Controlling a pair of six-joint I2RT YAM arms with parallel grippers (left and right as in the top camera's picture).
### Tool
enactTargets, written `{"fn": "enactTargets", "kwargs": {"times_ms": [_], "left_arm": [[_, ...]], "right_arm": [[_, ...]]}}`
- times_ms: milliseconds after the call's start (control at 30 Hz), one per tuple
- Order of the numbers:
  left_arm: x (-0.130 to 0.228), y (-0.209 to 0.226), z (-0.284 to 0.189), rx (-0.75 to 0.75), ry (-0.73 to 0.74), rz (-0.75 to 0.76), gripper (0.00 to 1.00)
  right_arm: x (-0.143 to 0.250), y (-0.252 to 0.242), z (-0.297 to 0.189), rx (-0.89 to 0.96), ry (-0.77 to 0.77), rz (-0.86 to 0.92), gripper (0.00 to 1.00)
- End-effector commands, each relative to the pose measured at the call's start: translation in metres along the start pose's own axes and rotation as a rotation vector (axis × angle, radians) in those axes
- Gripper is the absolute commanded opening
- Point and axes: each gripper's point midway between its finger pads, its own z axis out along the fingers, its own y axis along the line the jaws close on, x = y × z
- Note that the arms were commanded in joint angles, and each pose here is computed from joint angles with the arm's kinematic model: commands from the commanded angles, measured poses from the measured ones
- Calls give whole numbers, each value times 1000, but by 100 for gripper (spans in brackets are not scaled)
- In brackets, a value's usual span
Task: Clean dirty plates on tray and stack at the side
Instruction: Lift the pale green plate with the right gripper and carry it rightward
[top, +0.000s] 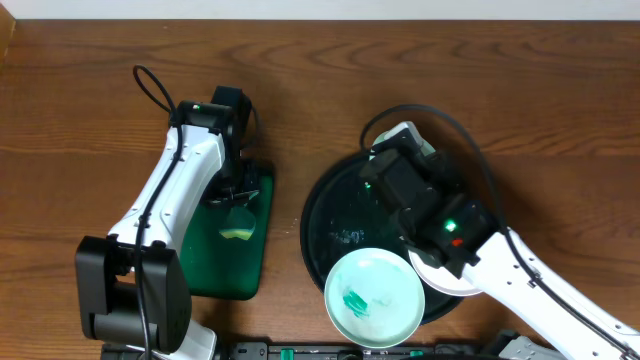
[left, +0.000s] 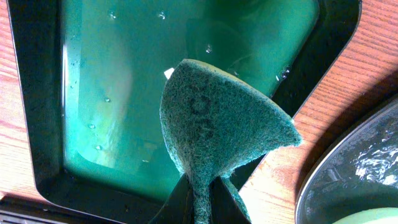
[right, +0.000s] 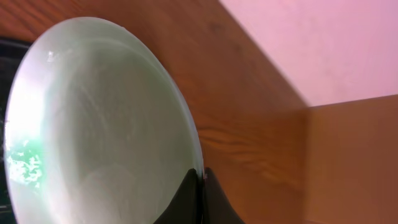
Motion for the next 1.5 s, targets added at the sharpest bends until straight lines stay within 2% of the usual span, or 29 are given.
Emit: {"fn": "enactTargets", "kwargs": {"times_ms": [0, 467, 1067, 1167, 1233, 1333, 1467], "left_arm": [[1, 2, -2, 2, -8, 8, 7], [1, 2, -2, 5, -6, 8, 7], [1, 2, -2, 5, -6, 8, 7], [1, 2, -2, 5, -6, 8, 7], [1, 2, -2, 5, -6, 8, 7], [1, 2, -2, 5, -6, 8, 7], [1, 2, -2, 5, -6, 8, 7]], "right_arm": [[-10, -24, -12, 186, -14, -101, 1], [-30, -24, -40, 368, -52, -365, 1], [-32, -25, -42, 376, -58, -361, 1], [-32, -21, -41, 352, -72, -309, 1], [-31, -8, -36, 270, -94, -234, 1], [-25, 20, -29, 86, -102, -73, 1], [-12, 44, -16, -118, -25, 204, 1]]}}
